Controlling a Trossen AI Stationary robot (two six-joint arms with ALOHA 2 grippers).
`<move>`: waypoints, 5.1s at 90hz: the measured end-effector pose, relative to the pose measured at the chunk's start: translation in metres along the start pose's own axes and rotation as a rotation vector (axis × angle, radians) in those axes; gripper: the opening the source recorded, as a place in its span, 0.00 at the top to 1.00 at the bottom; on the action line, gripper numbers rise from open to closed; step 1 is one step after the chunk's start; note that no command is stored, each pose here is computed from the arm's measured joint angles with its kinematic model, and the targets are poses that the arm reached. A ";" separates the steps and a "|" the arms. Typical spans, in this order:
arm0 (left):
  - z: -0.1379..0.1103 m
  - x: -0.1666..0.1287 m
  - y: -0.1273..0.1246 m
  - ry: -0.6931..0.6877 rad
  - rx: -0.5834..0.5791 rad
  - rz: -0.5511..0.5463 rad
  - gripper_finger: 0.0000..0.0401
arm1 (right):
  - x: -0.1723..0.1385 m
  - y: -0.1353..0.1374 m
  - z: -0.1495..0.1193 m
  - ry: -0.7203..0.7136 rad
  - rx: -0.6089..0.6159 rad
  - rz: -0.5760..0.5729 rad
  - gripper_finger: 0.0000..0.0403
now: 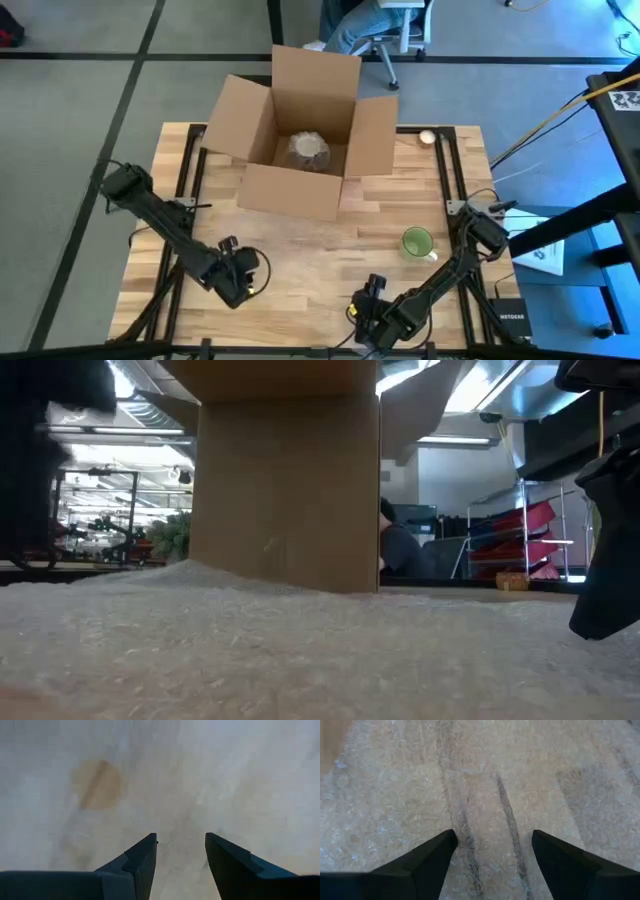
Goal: Wrap mug
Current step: Wrap the green mug with the transparent bubble wrap
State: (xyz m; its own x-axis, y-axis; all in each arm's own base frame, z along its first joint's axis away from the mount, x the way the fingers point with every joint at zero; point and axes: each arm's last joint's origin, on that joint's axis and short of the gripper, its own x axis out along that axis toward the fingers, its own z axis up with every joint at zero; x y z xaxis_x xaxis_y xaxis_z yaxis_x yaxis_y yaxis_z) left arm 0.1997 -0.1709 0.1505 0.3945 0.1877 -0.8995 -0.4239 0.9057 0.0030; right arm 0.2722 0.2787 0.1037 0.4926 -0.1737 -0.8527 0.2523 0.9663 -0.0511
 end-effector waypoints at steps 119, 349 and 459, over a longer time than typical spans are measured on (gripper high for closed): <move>-0.007 -0.008 -0.045 -0.075 -0.104 -0.321 0.62 | -0.149 -0.162 0.037 0.407 0.201 -0.055 0.34; -0.001 -0.007 -0.042 -0.154 -0.146 -0.275 0.62 | 0.012 -0.035 0.222 0.179 -0.217 0.284 0.86; 0.018 0.004 -0.031 -0.148 -0.128 -0.226 0.62 | -0.021 -0.010 0.033 0.479 -0.231 0.092 0.51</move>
State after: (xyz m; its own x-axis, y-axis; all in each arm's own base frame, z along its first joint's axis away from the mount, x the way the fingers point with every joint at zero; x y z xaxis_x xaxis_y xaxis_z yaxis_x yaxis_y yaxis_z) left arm 0.2297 -0.1915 0.1545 0.6010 0.0490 -0.7977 -0.4079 0.8771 -0.2535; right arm 0.2868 0.2663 0.1387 0.0559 -0.0323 -0.9979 0.0097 0.9994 -0.0318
